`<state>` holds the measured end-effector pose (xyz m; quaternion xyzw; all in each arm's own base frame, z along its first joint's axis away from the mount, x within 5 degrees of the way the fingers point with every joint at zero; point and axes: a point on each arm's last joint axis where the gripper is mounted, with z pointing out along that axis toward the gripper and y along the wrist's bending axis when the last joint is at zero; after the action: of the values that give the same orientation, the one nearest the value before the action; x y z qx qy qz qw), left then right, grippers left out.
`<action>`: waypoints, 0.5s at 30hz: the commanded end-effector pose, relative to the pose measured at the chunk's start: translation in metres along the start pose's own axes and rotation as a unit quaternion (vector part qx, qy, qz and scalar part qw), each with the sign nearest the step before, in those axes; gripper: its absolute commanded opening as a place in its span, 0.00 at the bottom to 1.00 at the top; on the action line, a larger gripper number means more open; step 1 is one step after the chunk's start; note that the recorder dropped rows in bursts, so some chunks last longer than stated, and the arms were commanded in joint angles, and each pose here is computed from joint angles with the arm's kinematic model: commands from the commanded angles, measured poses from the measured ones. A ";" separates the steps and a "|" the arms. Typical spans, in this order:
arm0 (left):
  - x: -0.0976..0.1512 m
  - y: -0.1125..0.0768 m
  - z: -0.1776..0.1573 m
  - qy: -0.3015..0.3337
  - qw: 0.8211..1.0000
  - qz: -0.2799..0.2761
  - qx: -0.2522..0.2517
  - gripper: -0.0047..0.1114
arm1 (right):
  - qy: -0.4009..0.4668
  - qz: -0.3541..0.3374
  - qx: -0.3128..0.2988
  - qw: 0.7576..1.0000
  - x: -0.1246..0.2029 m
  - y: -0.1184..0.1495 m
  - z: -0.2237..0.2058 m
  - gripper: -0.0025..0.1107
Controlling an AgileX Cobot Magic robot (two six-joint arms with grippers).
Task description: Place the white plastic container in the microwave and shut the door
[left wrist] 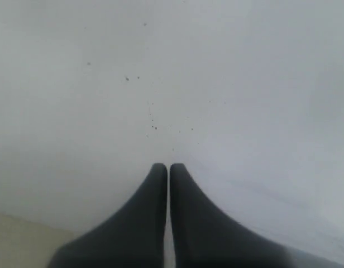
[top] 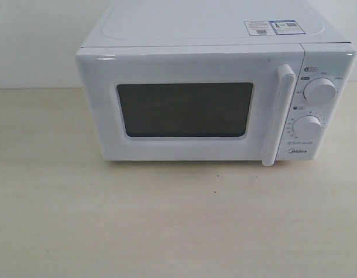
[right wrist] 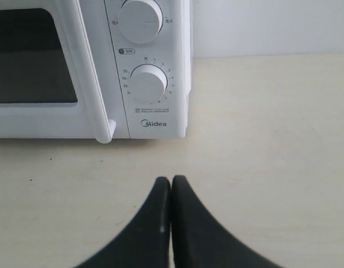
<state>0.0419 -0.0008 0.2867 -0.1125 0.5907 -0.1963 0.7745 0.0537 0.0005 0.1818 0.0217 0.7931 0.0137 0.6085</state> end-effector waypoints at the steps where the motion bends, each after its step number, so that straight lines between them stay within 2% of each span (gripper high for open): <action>1: 0.012 0.002 0.006 0.038 0.993 -0.109 -0.001 0.08 | -0.008 0.000 0.001 1.000 -0.001 0.000 0.000 0.02; 3: 0.016 -0.002 0.005 0.057 0.997 -0.047 0.020 0.08 | -0.008 0.000 0.001 1.000 -0.001 0.000 0.000 0.02; 4: 0.018 -0.003 0.005 0.067 0.997 0.004 0.029 0.08 | -0.008 0.000 0.001 1.000 -0.001 0.000 0.000 0.02; 6: 0.026 -0.005 0.004 0.104 0.989 0.092 0.051 0.08 | -0.008 0.000 0.001 1.000 -0.001 0.000 0.000 0.02; 8: 0.036 -0.004 0.001 0.150 0.975 0.153 0.063 0.08 | -0.008 0.000 0.001 1.000 -0.001 0.000 0.000 0.02; 11: 0.048 0.003 -0.003 0.180 0.965 0.182 0.051 0.08 | -0.008 0.000 0.001 1.000 -0.001 0.000 0.000 0.02; 15: 0.067 0.016 -0.011 0.195 0.964 0.177 0.027 0.08 | -0.008 0.002 0.000 1.000 -0.001 0.000 0.000 0.02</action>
<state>0.0494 -0.0172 0.2356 0.0649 0.7177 -0.0990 0.6862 0.0537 0.0006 0.1818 0.0222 0.7931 0.0145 0.6085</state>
